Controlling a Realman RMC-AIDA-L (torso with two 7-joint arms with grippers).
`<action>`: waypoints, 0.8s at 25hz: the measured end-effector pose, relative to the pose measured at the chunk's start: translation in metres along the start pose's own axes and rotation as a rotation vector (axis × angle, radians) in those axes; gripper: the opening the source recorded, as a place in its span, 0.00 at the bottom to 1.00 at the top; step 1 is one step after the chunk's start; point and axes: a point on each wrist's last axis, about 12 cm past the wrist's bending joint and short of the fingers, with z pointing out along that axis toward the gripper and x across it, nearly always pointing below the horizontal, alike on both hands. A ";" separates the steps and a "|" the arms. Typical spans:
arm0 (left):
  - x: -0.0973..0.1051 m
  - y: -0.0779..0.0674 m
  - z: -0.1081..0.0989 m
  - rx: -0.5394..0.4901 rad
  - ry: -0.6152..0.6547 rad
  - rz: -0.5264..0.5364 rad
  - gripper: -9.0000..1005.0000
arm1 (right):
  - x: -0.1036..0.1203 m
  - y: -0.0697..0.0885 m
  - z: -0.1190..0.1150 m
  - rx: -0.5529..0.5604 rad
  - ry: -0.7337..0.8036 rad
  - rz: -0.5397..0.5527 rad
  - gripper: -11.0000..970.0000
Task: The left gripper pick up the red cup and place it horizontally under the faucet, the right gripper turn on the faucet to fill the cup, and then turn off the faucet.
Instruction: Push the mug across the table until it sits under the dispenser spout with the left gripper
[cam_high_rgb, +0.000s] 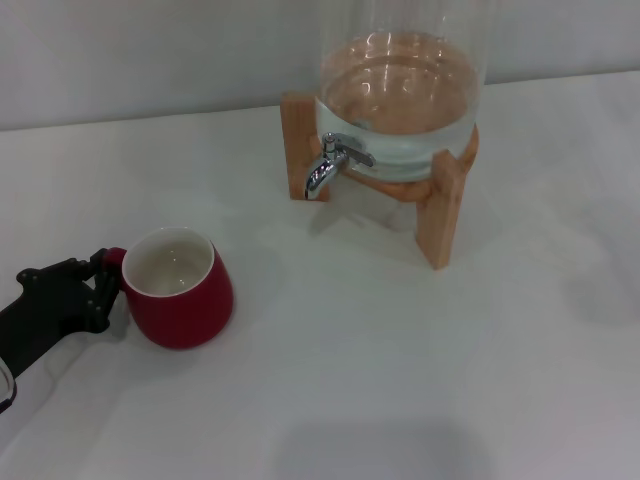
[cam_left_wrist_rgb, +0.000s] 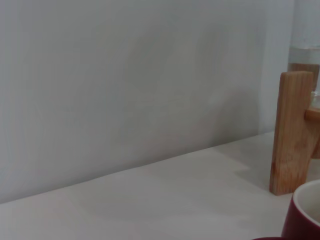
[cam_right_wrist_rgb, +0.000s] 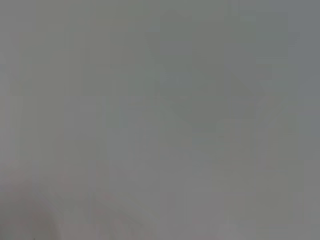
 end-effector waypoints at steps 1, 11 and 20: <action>0.000 0.000 0.000 0.000 0.000 0.000 0.16 | 0.000 0.000 0.000 0.000 0.000 0.000 0.75; -0.007 -0.002 0.002 0.022 -0.040 0.006 0.14 | 0.000 0.000 -0.001 0.002 0.000 0.001 0.75; -0.016 -0.003 0.010 0.045 -0.063 0.004 0.14 | 0.001 0.000 -0.001 0.000 0.001 0.002 0.75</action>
